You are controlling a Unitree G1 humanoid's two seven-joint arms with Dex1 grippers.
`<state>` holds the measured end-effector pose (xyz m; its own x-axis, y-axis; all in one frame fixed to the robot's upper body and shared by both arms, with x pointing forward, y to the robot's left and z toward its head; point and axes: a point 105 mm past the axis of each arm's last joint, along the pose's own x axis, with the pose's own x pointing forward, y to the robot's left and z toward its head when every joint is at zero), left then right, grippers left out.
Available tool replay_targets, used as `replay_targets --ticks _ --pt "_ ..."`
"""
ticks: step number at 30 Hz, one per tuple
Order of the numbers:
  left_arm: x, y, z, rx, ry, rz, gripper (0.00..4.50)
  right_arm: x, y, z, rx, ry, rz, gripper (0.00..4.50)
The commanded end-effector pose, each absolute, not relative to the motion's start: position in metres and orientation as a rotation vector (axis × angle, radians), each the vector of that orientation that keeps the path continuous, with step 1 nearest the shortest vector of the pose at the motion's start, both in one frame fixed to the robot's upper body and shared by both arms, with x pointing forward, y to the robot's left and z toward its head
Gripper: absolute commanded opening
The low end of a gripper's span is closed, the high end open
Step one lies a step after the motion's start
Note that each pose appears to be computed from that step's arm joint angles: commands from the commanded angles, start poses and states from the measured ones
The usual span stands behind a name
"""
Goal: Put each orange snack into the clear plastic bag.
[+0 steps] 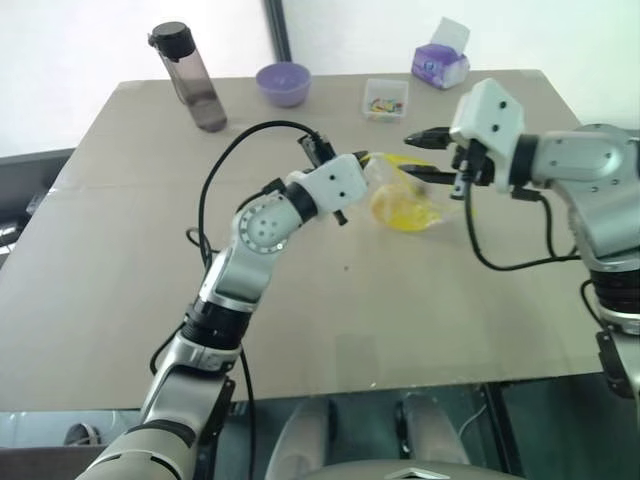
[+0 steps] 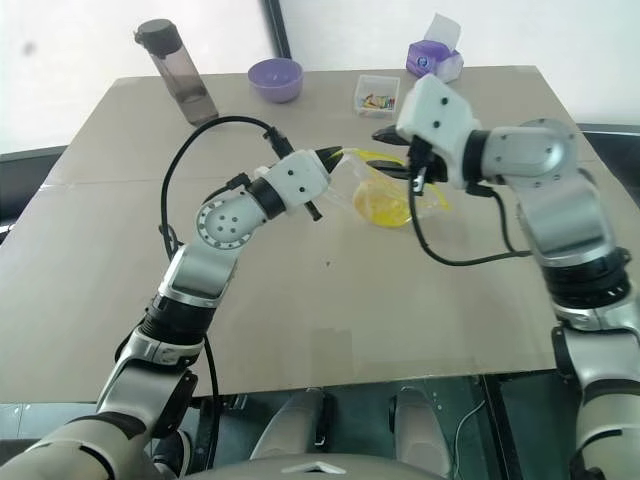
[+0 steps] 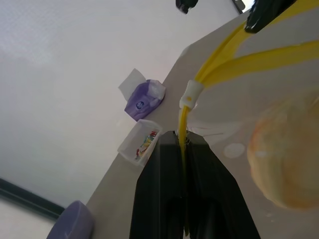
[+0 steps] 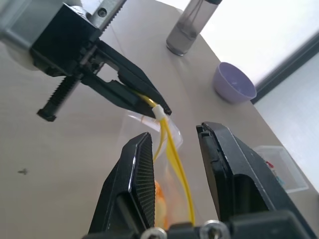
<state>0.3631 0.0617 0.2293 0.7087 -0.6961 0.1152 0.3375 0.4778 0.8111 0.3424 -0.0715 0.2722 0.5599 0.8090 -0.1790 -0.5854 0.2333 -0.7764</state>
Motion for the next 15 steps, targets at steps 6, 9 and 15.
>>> replay_targets --ticks 6,9,15 --pt "0.356 0.058 0.251 0.868 -0.544 -0.657 0.0 0.34 -0.055 0.279 -0.985 -0.396 0.964 1.61" --pt "0.353 0.058 0.253 0.862 -0.557 -0.655 0.0 0.339 -0.053 0.278 -0.988 -0.403 0.969 1.61" --pt "0.351 0.059 0.255 0.857 -0.568 -0.655 0.0 0.34 -0.051 0.28 -0.992 -0.421 0.962 1.61"
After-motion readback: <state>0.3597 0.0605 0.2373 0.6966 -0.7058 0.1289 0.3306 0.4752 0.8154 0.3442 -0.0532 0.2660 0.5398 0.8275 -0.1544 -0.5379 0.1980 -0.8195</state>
